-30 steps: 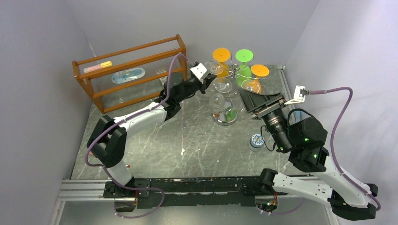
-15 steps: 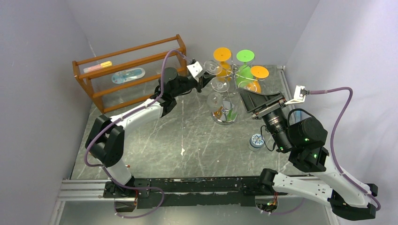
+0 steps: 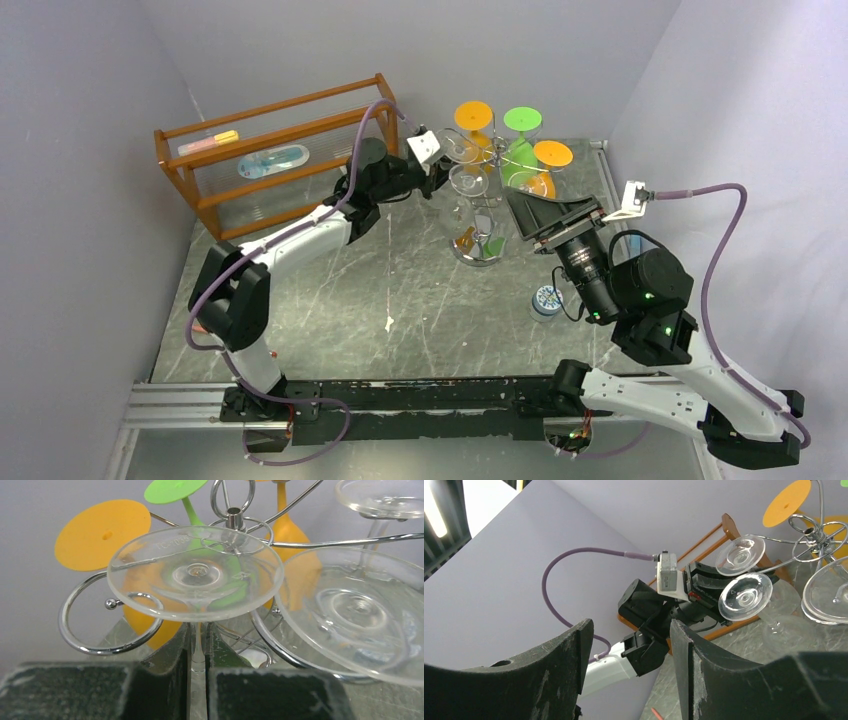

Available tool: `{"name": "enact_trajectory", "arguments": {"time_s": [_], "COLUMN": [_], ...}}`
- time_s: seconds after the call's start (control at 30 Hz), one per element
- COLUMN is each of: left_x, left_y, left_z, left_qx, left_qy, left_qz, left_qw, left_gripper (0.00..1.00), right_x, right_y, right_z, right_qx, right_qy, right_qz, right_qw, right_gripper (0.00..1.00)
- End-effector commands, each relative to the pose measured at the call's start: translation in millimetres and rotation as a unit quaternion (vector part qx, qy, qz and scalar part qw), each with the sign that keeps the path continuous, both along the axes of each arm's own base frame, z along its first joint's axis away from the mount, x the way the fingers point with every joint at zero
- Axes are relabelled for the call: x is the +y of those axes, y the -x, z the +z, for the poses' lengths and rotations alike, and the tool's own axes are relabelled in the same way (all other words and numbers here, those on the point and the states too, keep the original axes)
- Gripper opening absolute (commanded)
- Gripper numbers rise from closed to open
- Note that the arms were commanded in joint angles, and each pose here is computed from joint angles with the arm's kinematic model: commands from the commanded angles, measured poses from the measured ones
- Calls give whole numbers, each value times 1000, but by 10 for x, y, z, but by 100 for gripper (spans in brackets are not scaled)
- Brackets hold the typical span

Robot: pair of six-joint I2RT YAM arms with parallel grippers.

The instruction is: Place the wine glass upside down on the wine glass rack

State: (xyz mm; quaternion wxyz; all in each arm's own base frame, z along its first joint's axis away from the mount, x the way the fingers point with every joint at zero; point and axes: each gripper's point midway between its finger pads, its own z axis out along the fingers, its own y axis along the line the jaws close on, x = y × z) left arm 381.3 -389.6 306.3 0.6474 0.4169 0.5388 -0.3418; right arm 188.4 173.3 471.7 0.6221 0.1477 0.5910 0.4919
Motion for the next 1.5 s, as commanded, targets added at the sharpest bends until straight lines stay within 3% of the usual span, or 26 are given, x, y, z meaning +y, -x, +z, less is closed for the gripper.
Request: {"name": "enact_trajectory", "arguments": {"time_s": [0.0,0.53,1.0,1.27,1.47], "left_x": [-48,32,166,174,128], "left_y": [-118,-426,-568,-548,-466], "left_z": [158,48,252,230,225], "left_qx": [-16,46,38,25,30], "left_qy": [-6,-1,70,84,98], "left_qz": [7,91,151,151,120], "left_qw": [1000,995,985,985,988], "left_gripper": [5,5,8,9,7], "right_x": [-9,36,64,81,183], "right_y": [-20,-16,-8,-17,-99], "right_z": [10,4,4,-4,-73], "right_qx": [1,1,1,0,14], "right_qy": [-8,-10,-10,-4,50], "right_qz": [-6,2,9,8,1], "right_qw": [1000,1000,1000,1000,999], "right_gripper": [61,61,60,60,60]}}
